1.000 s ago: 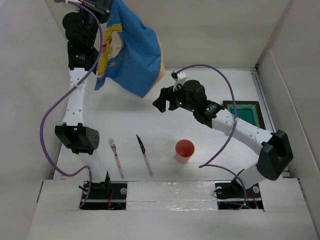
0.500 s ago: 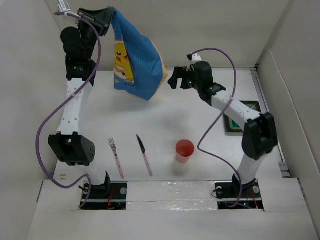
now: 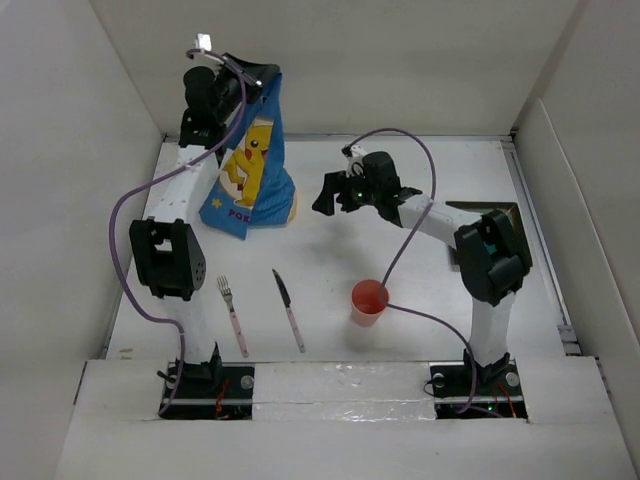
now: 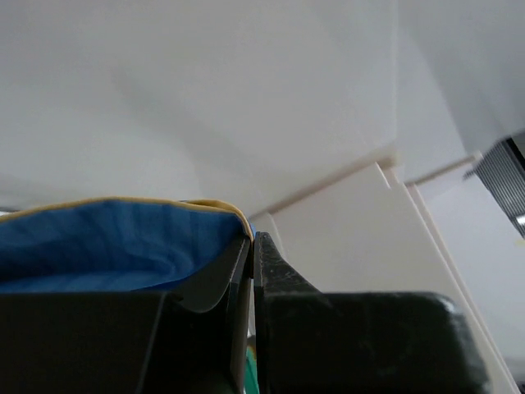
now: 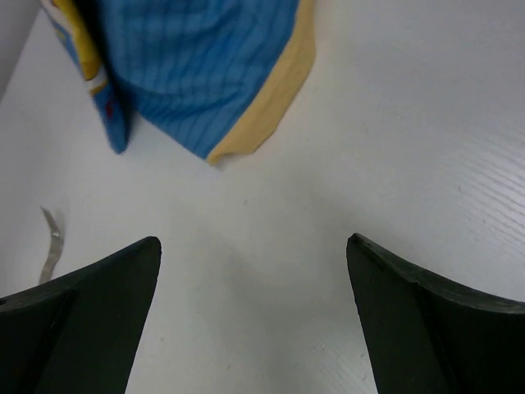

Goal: Set the dinner table for one person

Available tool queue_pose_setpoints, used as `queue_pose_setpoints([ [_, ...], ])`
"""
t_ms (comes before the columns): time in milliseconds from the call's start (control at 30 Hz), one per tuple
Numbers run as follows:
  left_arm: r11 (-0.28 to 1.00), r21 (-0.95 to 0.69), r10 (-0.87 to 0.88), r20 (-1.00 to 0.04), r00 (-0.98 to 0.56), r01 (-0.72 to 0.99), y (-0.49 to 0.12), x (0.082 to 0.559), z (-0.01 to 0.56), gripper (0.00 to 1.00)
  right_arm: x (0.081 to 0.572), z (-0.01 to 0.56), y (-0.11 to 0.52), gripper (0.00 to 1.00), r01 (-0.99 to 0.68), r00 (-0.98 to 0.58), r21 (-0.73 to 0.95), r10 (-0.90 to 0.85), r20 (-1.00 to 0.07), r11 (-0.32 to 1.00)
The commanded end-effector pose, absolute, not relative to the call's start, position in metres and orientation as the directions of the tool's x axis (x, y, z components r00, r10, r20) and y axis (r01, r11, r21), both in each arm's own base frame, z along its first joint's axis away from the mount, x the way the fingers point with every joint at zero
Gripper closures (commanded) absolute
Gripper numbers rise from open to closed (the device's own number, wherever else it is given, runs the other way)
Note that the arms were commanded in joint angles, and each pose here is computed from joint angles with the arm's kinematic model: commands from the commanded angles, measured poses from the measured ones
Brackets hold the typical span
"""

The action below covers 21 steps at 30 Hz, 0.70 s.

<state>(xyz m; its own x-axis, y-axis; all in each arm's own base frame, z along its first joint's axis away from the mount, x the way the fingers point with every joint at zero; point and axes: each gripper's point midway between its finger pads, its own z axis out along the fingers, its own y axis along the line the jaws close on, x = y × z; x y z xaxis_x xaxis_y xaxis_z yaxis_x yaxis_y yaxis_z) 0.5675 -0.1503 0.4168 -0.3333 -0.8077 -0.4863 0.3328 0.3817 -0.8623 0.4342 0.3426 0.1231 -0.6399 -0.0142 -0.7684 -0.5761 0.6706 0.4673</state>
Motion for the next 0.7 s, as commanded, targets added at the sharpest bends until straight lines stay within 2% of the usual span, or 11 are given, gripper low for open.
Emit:
queue_pose_setpoints([
  [0, 0.318, -0.692, -0.779, -0.581, -0.238, 0.649, -0.193, 0.502, 0.545, 1.0, 0.44, 0.218, 0.338, 0.01, -0.671, -0.464, 0.42, 0.096, -0.881, 0.611],
  [33, 0.295, -0.661, -0.785, -0.579, -0.219, 0.69, -0.205, 0.49, 0.574, 1.0, 0.439, 0.216, 0.329, 0.01, -0.647, -0.481, 0.418, 0.085, -0.873, 0.637],
  [200, 0.271, -0.608, -0.829, -0.541, -0.14, 0.747, -0.198, 0.471, 0.627, 1.0, 0.441, 0.243, 0.302, 0.01, -0.612, -0.445, 0.393, 0.112, -0.888, 0.686],
  [300, 0.32, -0.615, -0.858, -0.511, -0.055, 0.721, -0.171, 0.468, 0.647, 1.0, 0.445, 0.253, 0.283, 0.0, -0.576, -0.438, 0.385, 0.125, -0.89, 0.721],
  [500, 0.305, -0.708, -0.87, -0.479, -0.115, 0.637, -0.155, 0.486, 0.592, 1.0, 0.478, 0.26, 0.221, 0.0, -0.387, -0.408, 0.322, 0.153, -0.9, 0.864],
  [667, 0.285, -0.785, -0.867, -0.456, -0.202, 0.55, -0.152, 0.508, 0.517, 1.0, 0.506, 0.245, 0.197, 0.0, -0.295, -0.403, 0.32, 0.187, -0.896, 0.9],
])
